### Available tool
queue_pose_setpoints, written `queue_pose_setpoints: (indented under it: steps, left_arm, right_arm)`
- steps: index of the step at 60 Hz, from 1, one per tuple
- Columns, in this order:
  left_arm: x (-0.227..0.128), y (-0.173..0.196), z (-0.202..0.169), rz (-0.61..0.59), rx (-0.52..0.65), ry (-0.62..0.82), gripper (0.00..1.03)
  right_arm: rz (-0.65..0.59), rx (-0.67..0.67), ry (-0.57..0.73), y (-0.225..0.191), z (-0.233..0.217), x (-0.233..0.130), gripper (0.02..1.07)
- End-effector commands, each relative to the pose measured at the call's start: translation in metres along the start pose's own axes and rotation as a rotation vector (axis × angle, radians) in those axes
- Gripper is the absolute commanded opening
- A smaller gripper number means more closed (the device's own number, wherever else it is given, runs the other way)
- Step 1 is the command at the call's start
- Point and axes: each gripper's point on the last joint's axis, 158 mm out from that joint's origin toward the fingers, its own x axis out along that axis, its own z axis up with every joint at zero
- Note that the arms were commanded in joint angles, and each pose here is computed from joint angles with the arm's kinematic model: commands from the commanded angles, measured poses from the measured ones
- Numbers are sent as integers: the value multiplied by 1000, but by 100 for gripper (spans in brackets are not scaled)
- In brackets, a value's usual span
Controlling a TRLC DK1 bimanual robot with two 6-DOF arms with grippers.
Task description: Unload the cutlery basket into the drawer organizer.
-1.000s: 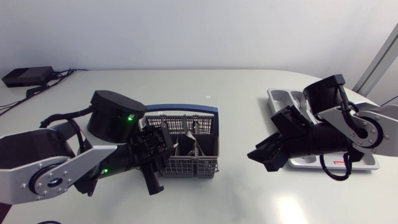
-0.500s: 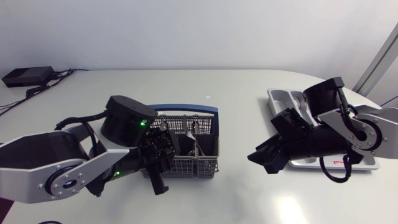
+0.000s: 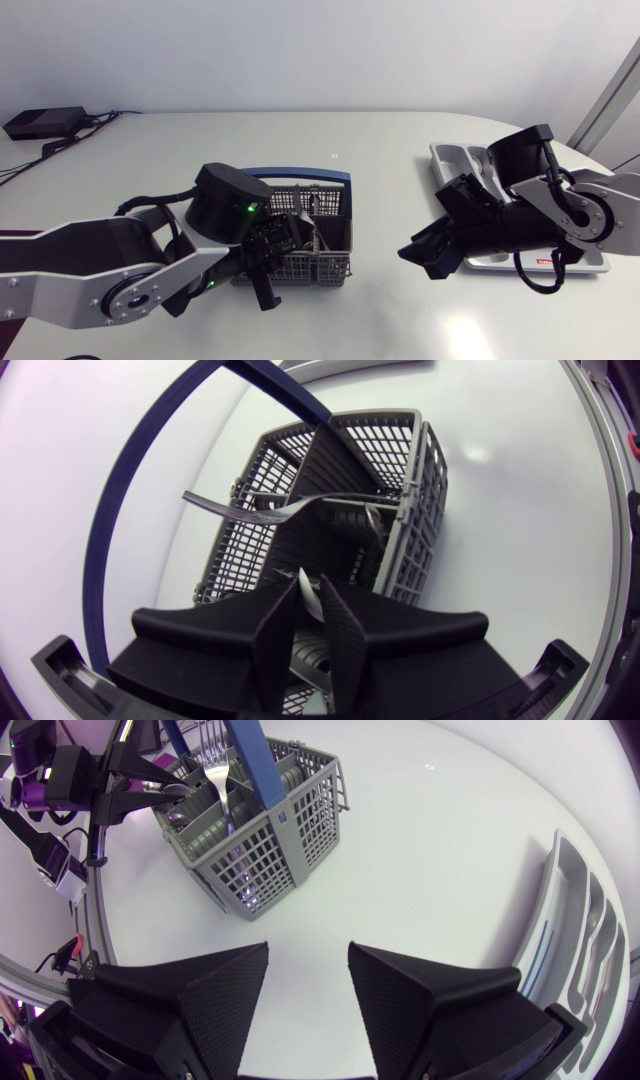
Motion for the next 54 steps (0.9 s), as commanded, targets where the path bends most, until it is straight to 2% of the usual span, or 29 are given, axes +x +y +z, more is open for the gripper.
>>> queue_pose_setpoints:
  steps: [1,6,23,42,54]
  left_arm:
    - [4,-2,1,7,-4,5,10]
    - [4,-1,1,13,-4,4,4]
    - [-21,18,9,79,-12,-54,4]
    - [-70,36,33,154,-28,-200,4]
    - [-109,61,50,215,-97,-301,4]
  right_arm:
    - [10,-20,6,4,-7,2,62]
    - [10,-21,5,4,-6,2,62]
    - [11,-20,7,4,-7,2,62]
    - [4,-22,-12,5,-3,-2,62]
    - [-27,-46,-102,10,16,-24,62]
